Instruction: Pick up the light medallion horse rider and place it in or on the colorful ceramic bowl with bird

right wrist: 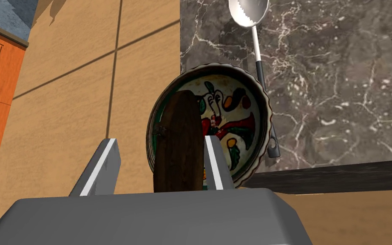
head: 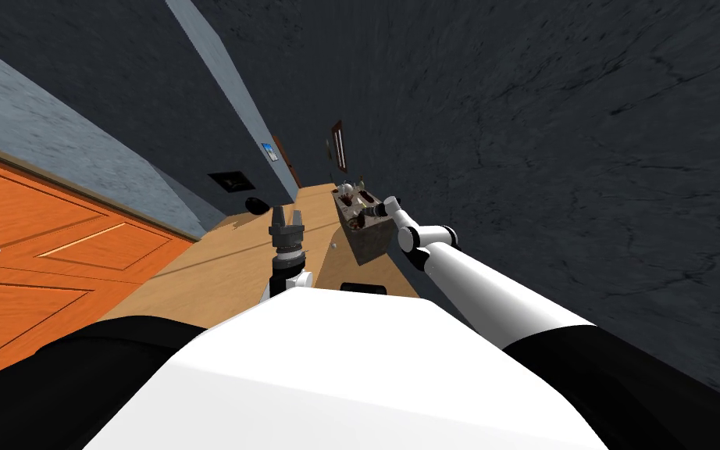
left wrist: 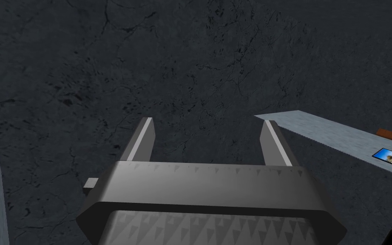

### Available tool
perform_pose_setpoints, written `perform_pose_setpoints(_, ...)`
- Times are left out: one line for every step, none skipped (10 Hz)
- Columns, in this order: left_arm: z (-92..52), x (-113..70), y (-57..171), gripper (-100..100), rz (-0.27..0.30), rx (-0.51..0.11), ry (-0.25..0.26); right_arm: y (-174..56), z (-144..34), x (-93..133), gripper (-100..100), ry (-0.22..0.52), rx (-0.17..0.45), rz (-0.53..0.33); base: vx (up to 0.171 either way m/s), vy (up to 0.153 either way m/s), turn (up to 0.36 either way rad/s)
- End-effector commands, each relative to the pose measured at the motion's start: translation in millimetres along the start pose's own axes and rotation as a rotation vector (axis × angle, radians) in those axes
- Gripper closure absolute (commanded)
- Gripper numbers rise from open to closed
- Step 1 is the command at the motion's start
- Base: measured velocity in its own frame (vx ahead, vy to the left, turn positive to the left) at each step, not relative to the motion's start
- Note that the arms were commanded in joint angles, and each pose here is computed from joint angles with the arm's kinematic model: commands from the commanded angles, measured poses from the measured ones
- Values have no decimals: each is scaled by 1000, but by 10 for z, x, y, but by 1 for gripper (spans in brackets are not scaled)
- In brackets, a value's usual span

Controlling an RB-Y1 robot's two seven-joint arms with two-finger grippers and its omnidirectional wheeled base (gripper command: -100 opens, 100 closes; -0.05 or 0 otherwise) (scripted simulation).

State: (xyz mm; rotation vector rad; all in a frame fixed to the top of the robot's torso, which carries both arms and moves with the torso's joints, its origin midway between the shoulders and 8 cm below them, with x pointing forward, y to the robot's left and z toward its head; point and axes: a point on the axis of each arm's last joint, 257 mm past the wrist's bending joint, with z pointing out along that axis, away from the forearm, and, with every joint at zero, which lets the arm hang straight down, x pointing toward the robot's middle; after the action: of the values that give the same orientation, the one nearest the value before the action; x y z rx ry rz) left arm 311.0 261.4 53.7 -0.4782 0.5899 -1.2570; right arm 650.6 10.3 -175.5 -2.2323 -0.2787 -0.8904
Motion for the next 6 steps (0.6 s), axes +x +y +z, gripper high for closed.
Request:
perform_pose_setpoints(0, 0, 0, 0, 0, 0, 0, 0, 0, 0, -100, 0, 0, 0, 0, 0, 0)
perform_pose_setpoints(0, 0, 0, 0, 0, 0, 0, 0, 0, 0, -100, 0, 0, 0, 0, 0, 0)
perform_pose_setpoints(0, 0, 0, 0, 0, 0, 0, -1, 0, 0, -100, 0, 0, 0, 0, 0, 0)
perform_pose_setpoints(0, 0, 0, 0, 0, 0, 0, -1, 0, 0, -100, 0, 0, 0, 0, 0, 0)
perform_pose_setpoints(0, 0, 0, 0, 0, 0, 0, -1, 0, 0, 0, 0, 0, 0, 0, 0, 0)
perform_pose_setpoints(0, 0, 0, 0, 0, 0, 0, -33, 7, 68, -100, 11, -11, 13, 0, -61, 159)
